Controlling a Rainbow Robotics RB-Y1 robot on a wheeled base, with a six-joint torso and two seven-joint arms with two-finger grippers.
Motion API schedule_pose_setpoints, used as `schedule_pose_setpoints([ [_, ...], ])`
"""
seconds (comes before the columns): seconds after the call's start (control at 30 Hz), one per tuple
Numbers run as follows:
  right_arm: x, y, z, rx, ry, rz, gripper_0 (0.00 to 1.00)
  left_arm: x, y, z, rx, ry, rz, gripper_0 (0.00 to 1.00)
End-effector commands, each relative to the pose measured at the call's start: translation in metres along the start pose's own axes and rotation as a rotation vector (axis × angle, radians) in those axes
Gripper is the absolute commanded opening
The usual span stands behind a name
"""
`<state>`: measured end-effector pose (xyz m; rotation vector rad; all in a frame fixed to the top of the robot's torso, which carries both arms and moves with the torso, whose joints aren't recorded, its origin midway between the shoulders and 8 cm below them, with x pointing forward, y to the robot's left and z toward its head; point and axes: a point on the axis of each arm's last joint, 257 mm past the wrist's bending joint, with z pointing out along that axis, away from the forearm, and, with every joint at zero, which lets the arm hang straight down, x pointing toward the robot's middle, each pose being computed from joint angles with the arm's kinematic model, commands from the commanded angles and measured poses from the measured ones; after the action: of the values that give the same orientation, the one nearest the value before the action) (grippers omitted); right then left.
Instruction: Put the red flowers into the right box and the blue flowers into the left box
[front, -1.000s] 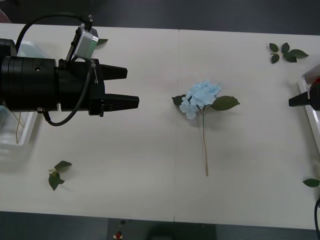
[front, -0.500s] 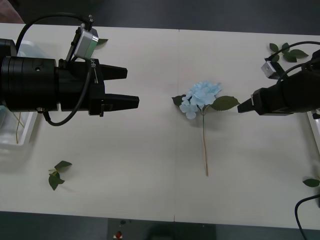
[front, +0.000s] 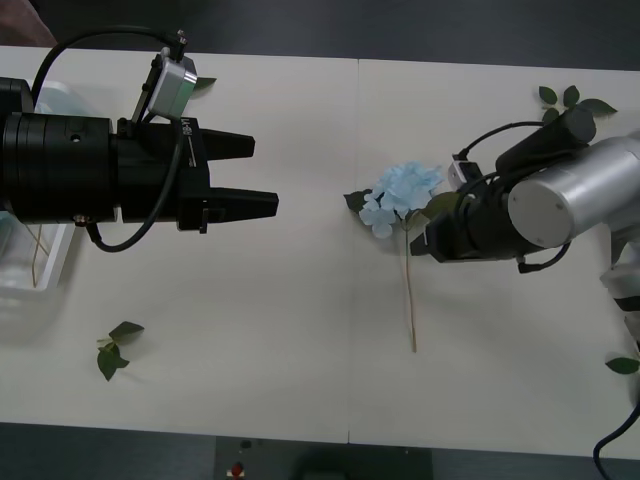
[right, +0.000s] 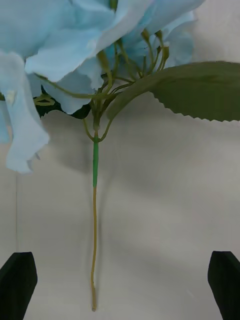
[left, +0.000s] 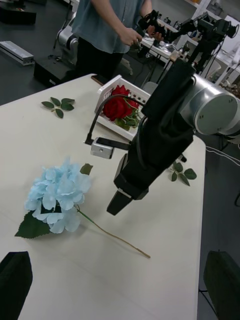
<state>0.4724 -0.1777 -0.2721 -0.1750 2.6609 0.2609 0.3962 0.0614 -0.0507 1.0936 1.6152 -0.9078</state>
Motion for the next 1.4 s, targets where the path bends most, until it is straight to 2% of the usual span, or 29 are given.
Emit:
schedule_pose_setpoints([
  [0.03, -0.015, 0.016, -0.001, 0.035, -0.061, 0.017, 1.00, -0.010, -0.007, 0.002, 0.019, -0.016, 0.027, 1.00],
  [0.47, -0.013, 0.036, 0.033, 0.057, -0.080, 0.041, 1.00, -0.010, -0.007, 0.002, 0.019, -0.016, 0.027, 1.00],
  [1.2, -0.018, 0.025, 0.069, 0.098, -0.081, 0.060, 1.00, -0.010, -0.007, 0.002, 0.019, -0.016, 0.027, 1.00],
  [1.23, -0.018, 0.024, 0.069, 0.099, -0.080, 0.060, 0.85, -0.010, -0.007, 0.002, 0.019, -0.016, 0.027, 1.00],
  [1.27, -0.018, 0.024, 0.069, 0.099, -0.080, 0.060, 0.78, -0.010, -0.007, 0.002, 0.019, -0.016, 0.027, 1.00],
  [1.3, -0.017, 0.024, 0.069, 0.101, -0.078, 0.059, 0.60, -0.010, -0.007, 0.002, 0.019, -0.016, 0.027, 1.00],
  [1.37, -0.017, 0.025, 0.069, 0.100, -0.079, 0.057, 0.48, -0.010, -0.007, 0.002, 0.019, -0.016, 0.027, 1.00],
  [1.4, -0.016, 0.025, 0.070, 0.102, -0.078, 0.057, 0.46, -0.010, -0.007, 0.002, 0.019, -0.016, 0.027, 1.00],
])
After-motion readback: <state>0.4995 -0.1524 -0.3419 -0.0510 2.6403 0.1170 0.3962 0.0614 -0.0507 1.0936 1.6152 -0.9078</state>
